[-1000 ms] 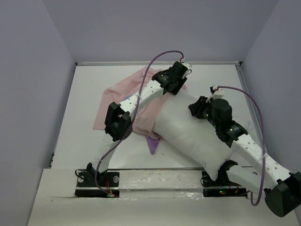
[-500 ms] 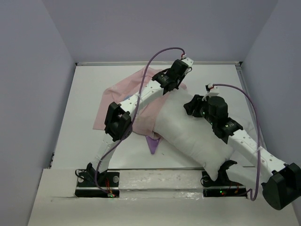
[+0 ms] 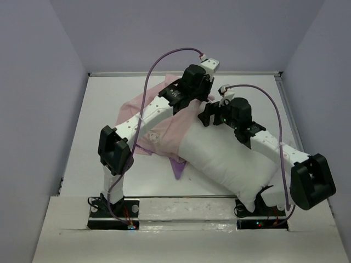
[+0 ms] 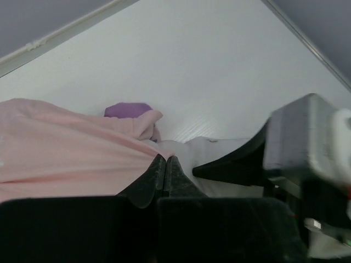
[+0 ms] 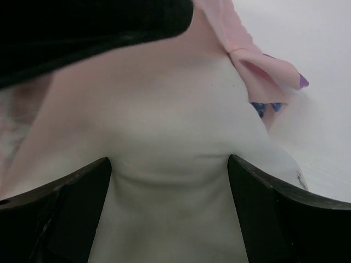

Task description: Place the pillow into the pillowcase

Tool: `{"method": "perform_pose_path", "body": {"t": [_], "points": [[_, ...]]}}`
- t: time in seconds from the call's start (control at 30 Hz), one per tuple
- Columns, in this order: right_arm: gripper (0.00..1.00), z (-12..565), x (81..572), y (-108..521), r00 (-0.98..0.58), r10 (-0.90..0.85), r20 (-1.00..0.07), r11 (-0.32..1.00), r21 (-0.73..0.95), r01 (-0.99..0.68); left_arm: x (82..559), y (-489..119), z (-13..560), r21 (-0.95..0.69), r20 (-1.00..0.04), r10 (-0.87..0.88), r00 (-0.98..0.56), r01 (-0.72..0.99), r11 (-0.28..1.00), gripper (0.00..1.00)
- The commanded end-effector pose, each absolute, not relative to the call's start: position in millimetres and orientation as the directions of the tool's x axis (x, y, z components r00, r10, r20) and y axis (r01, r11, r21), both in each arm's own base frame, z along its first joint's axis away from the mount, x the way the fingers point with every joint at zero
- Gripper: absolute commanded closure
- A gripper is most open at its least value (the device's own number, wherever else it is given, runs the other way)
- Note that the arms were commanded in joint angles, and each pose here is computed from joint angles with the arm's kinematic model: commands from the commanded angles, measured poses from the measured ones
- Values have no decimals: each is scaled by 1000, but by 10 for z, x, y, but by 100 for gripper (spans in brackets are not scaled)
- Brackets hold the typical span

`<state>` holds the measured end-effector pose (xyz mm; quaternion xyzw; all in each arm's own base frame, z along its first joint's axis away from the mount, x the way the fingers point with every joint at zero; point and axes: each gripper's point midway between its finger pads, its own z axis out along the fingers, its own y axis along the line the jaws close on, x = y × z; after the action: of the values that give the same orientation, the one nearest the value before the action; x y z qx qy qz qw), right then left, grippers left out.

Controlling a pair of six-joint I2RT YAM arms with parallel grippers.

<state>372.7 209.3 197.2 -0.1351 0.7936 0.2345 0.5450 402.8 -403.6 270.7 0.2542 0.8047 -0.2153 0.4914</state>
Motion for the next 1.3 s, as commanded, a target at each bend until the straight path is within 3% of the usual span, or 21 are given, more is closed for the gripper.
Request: {"method": "perform_pose_path", "body": {"t": [0.0,0.07,0.1,0.13,0.2,0.33,0.4,0.5,0.63,0.87,0.93,1.03,1.1,1.13,1.17,1.27], "points": [[28,2106,3668,2496,-315,47,-948,674,263,-690,3654,-4288,3482,-277,-940,-12,-341,741,612,100],[65,2169,3397,2711,-382,120,-916,519,386,-763,3586,-4317,3613,-307,-938,-48,-343,759,574,100],[92,2511,3188,2832,-286,198,-937,365,341,-866,3504,-4350,3686,-338,-930,-63,-361,778,529,100],[100,2304,3043,2816,-399,200,-895,340,445,-828,3460,-4369,3743,-351,-928,-75,-365,786,508,100],[100,2604,2828,2778,-358,339,-870,242,449,-860,3326,-4375,3916,-391,-917,-120,-379,803,449,100],[100,3242,2693,2713,-210,430,-878,204,321,-925,3054,-4353,4017,-450,-893,-173,-415,829,334,100],[100,3496,2692,2634,-143,488,-861,236,288,-928,2887,-4166,4242,-506,-853,-273,-444,830,233,100],[100,3715,2729,2485,-68,541,-838,280,256,-925,2650,-4051,4343,-469,-873,-279,-400,844,260,100],[100,3832,3054,2383,-69,638,-767,333,355,-873,2275,-4056,4300,-551,-815,-288,-504,826,114,100],[100,3282,4174,2204,-205,806,-556,395,762,-513,1831,-4324,3973,-641,-751,-240,-616,767,37,100],[100,2945,4356,2101,-237,812,-534,452,831,-324,1867,-4322,3868,-657,-741,-240,-627,752,62,100],[100,2824,4443,1955,-220,804,-552,520,833,-189,2073,-4294,3577,-674,-738,-230,-634,712,198,100],[100,2813,4445,1932,-222,789,-573,548,819,-168,2339,-4312,3498,-644,-765,-248,-595,693,324,90],[100,2813,4448,1883,-226,785,-577,553,817,-163,2450,-4306,3437,-626,-777,-238,-583,679,383,78],[100,2789,4435,1910,-247,772,-586,563,810,-163,2587,-4306,3422,-593,-799,-218,-560,679,433,46],[100,2714,4518,1772,-276,726,-630,625,772,-116,2839,-4151,3582,-512,-853,-237,-465,659,551,11]]}}
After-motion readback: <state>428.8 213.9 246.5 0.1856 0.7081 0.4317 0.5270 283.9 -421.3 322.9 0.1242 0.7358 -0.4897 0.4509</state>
